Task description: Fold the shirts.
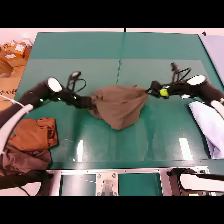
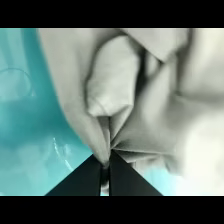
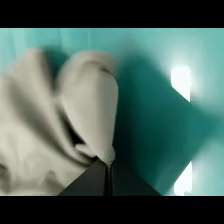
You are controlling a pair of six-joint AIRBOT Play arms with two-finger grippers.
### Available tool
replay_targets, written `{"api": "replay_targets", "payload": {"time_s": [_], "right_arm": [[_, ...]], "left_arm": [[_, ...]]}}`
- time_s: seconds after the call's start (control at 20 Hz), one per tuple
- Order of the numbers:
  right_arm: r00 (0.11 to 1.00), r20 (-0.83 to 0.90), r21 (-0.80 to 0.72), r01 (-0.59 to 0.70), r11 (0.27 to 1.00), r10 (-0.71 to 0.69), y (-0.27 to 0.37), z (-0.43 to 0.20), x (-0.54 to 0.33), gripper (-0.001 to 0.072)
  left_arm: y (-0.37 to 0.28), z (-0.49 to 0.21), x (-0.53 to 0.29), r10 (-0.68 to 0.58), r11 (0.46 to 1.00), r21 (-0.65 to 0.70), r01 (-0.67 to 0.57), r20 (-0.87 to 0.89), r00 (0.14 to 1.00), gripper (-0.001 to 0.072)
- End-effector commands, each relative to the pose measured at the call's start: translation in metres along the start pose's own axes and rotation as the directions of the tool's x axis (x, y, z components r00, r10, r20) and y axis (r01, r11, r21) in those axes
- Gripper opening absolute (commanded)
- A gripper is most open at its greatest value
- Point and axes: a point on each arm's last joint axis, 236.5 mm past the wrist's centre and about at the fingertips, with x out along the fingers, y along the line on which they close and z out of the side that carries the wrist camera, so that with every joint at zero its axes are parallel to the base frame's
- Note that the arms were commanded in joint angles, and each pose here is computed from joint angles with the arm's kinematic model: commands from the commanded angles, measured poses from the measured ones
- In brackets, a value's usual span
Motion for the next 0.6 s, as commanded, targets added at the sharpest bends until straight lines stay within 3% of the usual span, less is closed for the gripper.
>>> {"api": "replay_targets", "payload": {"time_s": [0.0, 0.3, 0.4, 0.55], "right_arm": [[0.983, 0.179, -0.073, -0.021, 0.997, 0.034, 0.031, 0.032, -0.070, 0.0017], [0.828, 0.517, -0.373, -0.012, 0.928, 0.219, 0.157, 0.044, -0.240, 0.0017], [0.784, 0.560, -0.430, -0.001, 0.903, 0.268, 0.182, 0.031, -0.275, 0.0017], [0.838, 0.477, -0.429, -0.039, 0.903, 0.263, 0.178, 0.003, -0.260, 0.0017]], "left_arm": [[-0.014, 0.049, -0.071, 0.013, 0.997, 0.071, -0.022, 0.125, 0.992, 0.0027], [-0.113, 0.118, -0.240, -0.120, 0.943, 0.329, -0.046, 0.465, 0.877, 0.0028], [-0.134, 0.121, -0.277, -0.156, 0.926, 0.372, -0.061, 0.525, 0.836, 0.0028], [-0.142, 0.103, -0.262, -0.201, 0.921, 0.389, 0.014, 0.443, 0.874, 0.0028]]}}
